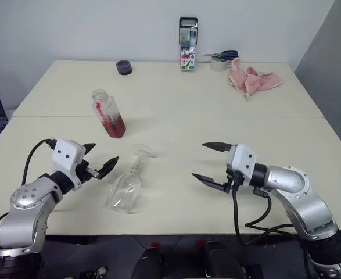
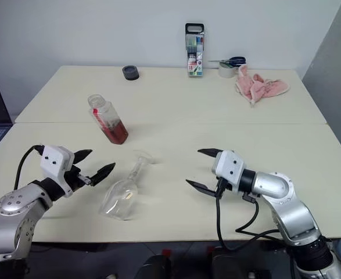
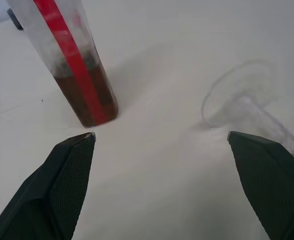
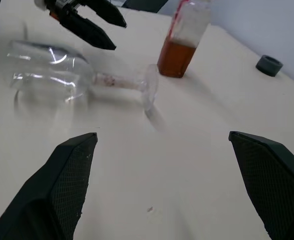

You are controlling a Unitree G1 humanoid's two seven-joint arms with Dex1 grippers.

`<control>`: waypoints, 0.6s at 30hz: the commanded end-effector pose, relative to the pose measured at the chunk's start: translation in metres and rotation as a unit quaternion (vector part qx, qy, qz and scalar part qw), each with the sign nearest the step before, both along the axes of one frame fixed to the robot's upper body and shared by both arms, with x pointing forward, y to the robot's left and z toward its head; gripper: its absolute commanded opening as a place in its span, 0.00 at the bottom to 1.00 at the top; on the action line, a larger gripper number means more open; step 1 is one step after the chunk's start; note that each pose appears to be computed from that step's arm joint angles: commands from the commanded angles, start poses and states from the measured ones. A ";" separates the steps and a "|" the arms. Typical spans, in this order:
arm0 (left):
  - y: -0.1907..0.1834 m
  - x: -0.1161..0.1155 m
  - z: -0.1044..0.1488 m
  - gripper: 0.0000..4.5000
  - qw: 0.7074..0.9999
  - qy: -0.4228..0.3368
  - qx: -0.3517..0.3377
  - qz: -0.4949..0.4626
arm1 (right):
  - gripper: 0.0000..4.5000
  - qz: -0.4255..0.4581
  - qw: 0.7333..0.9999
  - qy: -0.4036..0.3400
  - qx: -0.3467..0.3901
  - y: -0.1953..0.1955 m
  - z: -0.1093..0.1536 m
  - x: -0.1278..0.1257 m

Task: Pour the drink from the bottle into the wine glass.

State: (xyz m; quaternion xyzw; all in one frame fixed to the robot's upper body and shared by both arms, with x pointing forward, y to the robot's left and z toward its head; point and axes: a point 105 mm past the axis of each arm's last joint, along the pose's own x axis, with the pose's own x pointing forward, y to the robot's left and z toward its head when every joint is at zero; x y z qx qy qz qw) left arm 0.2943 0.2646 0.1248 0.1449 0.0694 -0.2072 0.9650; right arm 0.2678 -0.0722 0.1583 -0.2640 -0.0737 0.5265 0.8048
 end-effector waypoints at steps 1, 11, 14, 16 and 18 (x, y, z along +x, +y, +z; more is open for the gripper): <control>0.007 -0.003 0.002 1.00 1.000 -0.010 0.026 -0.007 | 1.00 0.022 0.999 -0.045 -0.005 0.006 0.012 -0.008; 0.010 0.000 -0.030 1.00 0.999 0.021 0.021 -0.044 | 1.00 0.010 0.995 -0.093 -0.040 0.000 0.009 -0.001; -0.001 0.002 -0.035 1.00 0.998 0.022 0.013 -0.062 | 1.00 0.009 0.995 -0.095 -0.042 0.000 0.009 -0.001; -0.013 0.001 -0.036 1.00 0.996 0.022 0.006 -0.080 | 1.00 0.008 0.994 -0.096 -0.042 -0.001 0.009 -0.001; -0.020 0.000 -0.036 1.00 0.995 0.024 0.003 -0.092 | 1.00 0.007 0.994 -0.096 -0.042 -0.002 0.009 -0.002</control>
